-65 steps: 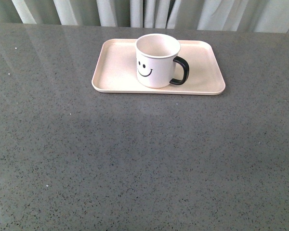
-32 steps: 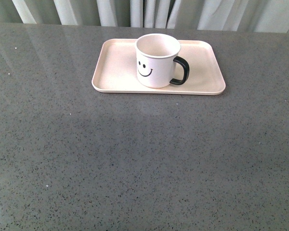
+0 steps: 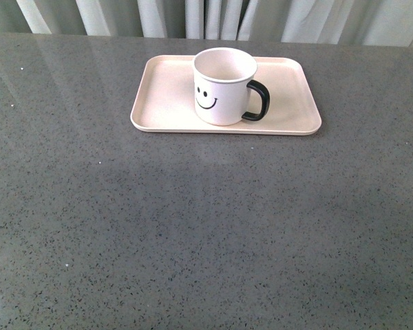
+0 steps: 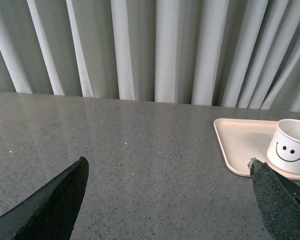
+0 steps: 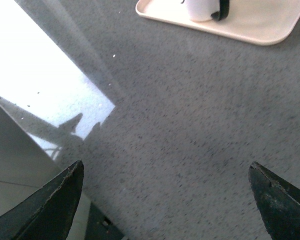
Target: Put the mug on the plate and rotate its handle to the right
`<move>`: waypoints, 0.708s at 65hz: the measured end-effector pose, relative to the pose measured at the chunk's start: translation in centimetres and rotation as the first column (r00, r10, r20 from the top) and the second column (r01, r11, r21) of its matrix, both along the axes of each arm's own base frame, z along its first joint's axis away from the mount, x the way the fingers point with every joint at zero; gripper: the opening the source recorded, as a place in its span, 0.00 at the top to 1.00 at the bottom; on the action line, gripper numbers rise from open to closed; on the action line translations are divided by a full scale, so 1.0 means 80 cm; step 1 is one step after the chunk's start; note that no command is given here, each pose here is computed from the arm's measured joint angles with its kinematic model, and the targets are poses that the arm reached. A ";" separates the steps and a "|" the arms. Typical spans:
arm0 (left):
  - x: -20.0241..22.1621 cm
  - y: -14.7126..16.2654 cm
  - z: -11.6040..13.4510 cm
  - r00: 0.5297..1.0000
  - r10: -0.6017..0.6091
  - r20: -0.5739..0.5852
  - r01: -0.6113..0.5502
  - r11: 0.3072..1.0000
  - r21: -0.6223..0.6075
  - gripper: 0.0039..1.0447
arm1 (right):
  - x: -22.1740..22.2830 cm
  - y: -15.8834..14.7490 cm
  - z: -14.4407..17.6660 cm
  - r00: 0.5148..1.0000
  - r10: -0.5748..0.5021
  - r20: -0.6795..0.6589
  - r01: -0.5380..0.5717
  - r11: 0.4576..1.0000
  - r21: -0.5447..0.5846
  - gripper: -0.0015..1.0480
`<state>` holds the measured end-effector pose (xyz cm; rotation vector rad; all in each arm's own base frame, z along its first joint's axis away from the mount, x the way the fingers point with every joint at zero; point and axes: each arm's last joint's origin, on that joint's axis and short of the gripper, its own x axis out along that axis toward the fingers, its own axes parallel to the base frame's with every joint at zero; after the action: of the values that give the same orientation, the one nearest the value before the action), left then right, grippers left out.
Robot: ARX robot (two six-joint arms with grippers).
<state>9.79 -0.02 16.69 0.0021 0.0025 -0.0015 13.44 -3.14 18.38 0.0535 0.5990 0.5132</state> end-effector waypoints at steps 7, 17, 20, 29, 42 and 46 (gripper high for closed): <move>0.000 0.000 0.000 1.000 -0.001 0.000 0.001 1.000 0.000 0.09 | 0.026 -0.012 0.007 0.998 -0.012 0.060 0.015 0.999 -0.043 0.09; 0.000 0.000 0.000 1.000 -0.001 0.000 0.001 1.000 0.000 0.09 | 0.073 -0.014 0.011 0.990 -0.029 0.134 0.042 0.994 -0.098 0.09; 0.000 0.000 0.000 1.000 0.000 0.000 0.000 1.000 0.000 0.09 | 0.089 -0.011 0.011 0.988 -0.029 0.152 0.046 0.993 -0.113 0.09; 0.000 0.000 0.000 1.000 0.000 0.000 0.000 1.000 0.000 0.09 | 0.145 0.009 0.013 0.982 -0.021 0.186 0.045 0.991 -0.128 0.09; 0.000 0.000 0.000 1.000 0.000 0.000 0.000 1.000 0.000 0.09 | 0.222 0.041 0.008 0.989 -0.060 0.138 0.078 0.989 -0.125 0.09; 0.000 0.000 0.000 1.000 0.000 0.000 0.000 1.000 0.000 0.09 | 0.245 0.051 0.006 0.991 -0.076 0.114 0.089 0.989 -0.114 0.09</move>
<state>9.79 -0.02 16.69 0.0021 0.0025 -0.0019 33.04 0.93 18.87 -0.0623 0.5166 0.3963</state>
